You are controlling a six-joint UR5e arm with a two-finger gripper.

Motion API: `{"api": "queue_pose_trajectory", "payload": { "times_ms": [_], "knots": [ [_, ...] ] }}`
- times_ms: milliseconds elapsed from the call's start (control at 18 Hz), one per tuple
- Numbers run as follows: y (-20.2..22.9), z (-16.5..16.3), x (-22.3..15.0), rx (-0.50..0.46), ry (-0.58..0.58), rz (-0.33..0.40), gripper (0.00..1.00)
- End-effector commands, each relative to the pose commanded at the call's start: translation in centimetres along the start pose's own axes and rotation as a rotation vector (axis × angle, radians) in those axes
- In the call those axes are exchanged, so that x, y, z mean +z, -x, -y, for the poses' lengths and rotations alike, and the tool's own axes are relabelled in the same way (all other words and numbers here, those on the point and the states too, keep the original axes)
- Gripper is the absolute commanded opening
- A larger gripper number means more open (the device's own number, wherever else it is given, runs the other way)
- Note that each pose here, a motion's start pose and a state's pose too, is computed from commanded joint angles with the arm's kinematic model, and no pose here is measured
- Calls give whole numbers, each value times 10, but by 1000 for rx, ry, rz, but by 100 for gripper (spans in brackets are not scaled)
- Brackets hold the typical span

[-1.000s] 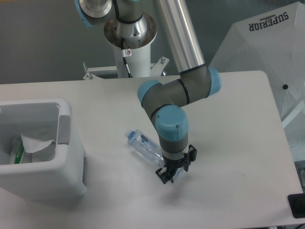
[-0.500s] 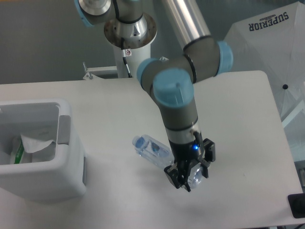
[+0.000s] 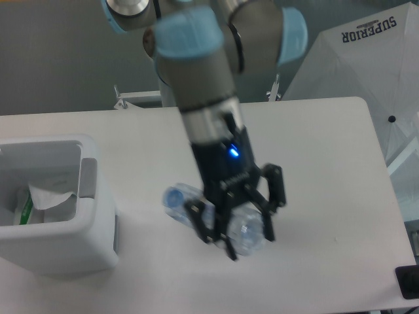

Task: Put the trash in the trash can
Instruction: 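Lift the bottle and carry it over the white bin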

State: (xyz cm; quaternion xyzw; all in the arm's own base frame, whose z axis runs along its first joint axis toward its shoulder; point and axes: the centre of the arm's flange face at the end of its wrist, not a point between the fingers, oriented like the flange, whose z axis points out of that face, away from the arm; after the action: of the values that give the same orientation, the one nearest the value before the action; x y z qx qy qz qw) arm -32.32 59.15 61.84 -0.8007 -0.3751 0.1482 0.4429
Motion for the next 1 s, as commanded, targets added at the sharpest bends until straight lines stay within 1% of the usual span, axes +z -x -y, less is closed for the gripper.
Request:
{"api": "queue_pose_trajectory", "payload": {
  "times_ms": [111,222,444,722,889,1000],
  "knots": [
    [-24,2,-28,18,-27,-35,64],
    [-44,0,-47,36,-40,-67,64],
    [-94,-20,-66,76,-27,-136,64],
    [-155,-56,-69,136,19,-213,64],
    [-173,-77,-61,161,54,-229,64],
    [-176,-91,-53,171,82,-226,64]
  ]
}}
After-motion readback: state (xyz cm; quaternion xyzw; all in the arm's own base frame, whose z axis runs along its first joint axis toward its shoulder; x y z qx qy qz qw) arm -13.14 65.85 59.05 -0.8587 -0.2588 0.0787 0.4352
